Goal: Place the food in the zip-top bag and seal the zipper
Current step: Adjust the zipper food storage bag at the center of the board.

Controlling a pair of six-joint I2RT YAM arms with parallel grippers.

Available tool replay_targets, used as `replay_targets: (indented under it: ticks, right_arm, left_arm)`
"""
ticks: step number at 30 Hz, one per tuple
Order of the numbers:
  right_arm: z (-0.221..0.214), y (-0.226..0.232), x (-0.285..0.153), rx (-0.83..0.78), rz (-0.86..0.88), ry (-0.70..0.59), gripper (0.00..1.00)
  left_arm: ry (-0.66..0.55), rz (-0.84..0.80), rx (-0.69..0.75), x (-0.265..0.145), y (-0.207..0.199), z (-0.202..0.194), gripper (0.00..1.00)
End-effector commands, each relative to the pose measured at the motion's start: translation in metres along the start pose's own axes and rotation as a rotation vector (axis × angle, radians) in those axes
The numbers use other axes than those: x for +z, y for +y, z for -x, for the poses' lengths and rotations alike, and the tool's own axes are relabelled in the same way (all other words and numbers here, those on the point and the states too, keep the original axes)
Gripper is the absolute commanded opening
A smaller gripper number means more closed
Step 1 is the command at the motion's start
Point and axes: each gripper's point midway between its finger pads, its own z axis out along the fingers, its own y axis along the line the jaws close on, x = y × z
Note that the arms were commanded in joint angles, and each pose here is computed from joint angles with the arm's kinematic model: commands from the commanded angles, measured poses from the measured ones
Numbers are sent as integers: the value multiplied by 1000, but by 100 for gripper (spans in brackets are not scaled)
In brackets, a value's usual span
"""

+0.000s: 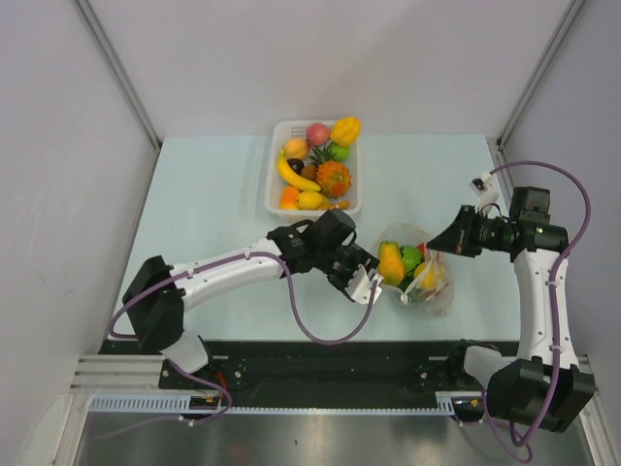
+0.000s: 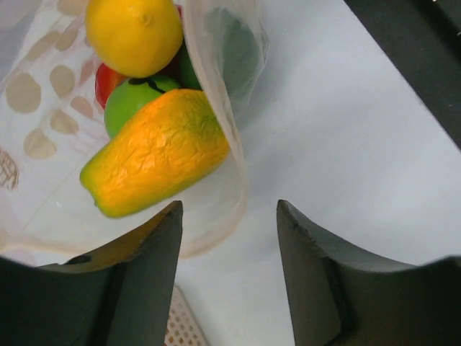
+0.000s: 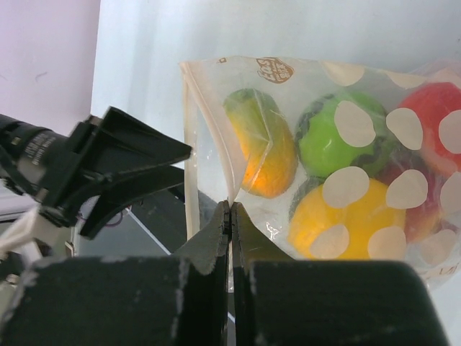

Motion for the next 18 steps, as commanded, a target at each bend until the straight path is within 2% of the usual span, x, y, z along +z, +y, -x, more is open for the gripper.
replay_targets:
  ticks: [1, 5, 6, 8, 9, 13, 18]
  right_arm:
    - [-1, 7, -2, -43, 23, -2, 0]
    - [-1, 9, 0, -58, 28, 0, 0]
    - [-1, 9, 1, -63, 28, 2, 0]
    - [-1, 14, 7, -100, 35, 13, 0]
    - [-1, 17, 10, -102, 39, 18, 0]
    - [12, 51, 32, -249, 96, 3, 0]
    - [37, 92, 45, -275, 242, 18, 0]
  left_arm:
    - [14, 41, 203, 25, 13, -5, 56]
    - [72, 35, 171, 35, 15, -17, 38]
    - [83, 35, 154, 35, 16, -17, 26]
    - [70, 70, 102, 27, 20, -2, 12]
    - [57, 83, 85, 21, 21, 5, 0]
    - [-14, 156, -32, -14, 21, 51, 0]
    - [-57, 237, -208, -71, 20, 92, 0]
